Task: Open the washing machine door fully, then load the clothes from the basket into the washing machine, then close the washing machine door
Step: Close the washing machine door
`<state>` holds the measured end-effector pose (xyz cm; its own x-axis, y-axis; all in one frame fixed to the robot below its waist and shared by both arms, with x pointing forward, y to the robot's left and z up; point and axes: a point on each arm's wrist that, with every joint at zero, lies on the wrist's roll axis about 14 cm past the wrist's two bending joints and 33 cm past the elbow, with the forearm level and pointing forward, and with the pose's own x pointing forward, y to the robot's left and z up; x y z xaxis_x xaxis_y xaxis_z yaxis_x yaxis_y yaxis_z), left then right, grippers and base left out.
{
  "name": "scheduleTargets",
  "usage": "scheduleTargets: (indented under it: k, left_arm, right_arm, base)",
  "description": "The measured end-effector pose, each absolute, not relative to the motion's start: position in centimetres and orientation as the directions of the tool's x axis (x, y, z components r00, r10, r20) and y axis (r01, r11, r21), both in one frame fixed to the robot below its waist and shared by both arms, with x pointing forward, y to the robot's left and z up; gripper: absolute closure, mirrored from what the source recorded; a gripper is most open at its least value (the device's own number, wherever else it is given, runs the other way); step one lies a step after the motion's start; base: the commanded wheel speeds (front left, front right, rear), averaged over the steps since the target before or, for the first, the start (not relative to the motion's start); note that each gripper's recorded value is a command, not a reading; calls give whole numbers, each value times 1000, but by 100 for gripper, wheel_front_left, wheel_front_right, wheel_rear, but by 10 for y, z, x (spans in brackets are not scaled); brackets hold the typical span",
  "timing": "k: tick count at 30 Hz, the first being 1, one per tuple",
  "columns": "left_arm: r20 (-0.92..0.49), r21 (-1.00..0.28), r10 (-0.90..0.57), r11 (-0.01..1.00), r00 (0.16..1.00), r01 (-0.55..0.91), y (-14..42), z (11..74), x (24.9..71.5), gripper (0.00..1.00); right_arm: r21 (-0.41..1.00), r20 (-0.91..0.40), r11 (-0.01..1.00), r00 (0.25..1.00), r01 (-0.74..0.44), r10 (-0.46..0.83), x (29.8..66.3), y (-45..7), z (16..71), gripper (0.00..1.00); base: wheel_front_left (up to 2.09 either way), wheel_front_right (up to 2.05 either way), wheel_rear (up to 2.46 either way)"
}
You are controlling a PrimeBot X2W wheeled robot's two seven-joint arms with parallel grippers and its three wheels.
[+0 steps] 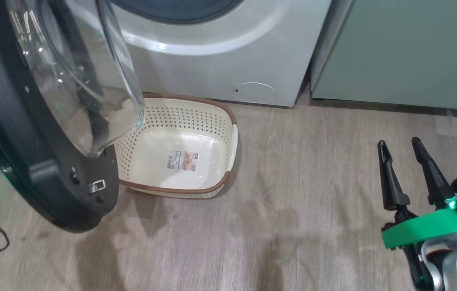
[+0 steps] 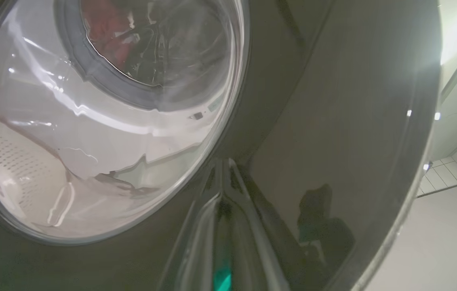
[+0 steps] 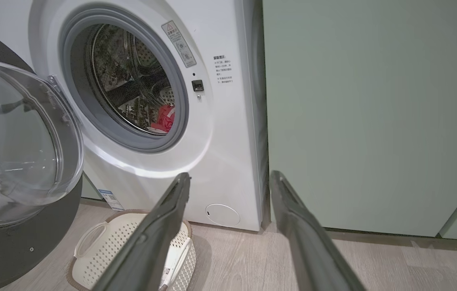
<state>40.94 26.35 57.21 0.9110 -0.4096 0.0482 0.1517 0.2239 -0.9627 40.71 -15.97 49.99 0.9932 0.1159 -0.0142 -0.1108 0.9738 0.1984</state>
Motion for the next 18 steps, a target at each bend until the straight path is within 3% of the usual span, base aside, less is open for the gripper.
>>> scheduleTargets:
  k: [14,15,16,18]
  left_arm:
    - [80,-965,-372,204,925,166,268,576,410,100]
    - [85,-966,-356,201,931,165,271,576,408,68]
    - [97,-968,-334,188,937,167,275,577,405,0]
    - [117,-972,-283,165,952,168,286,578,397,0]
  right_arm:
    - [208,-6,973,994,-102,105,407,-162,500,0]
    - [209,-4,972,994,-107,110,407,-161,500,0]
    - [209,-2,971,993,-111,114,408,-159,501,0]
    - [211,2,970,992,-122,124,409,-156,502,0]
  base:
    - [0,0,0]
    - [0,0,0]
    - [0,0,0]
    - [0,0,0]
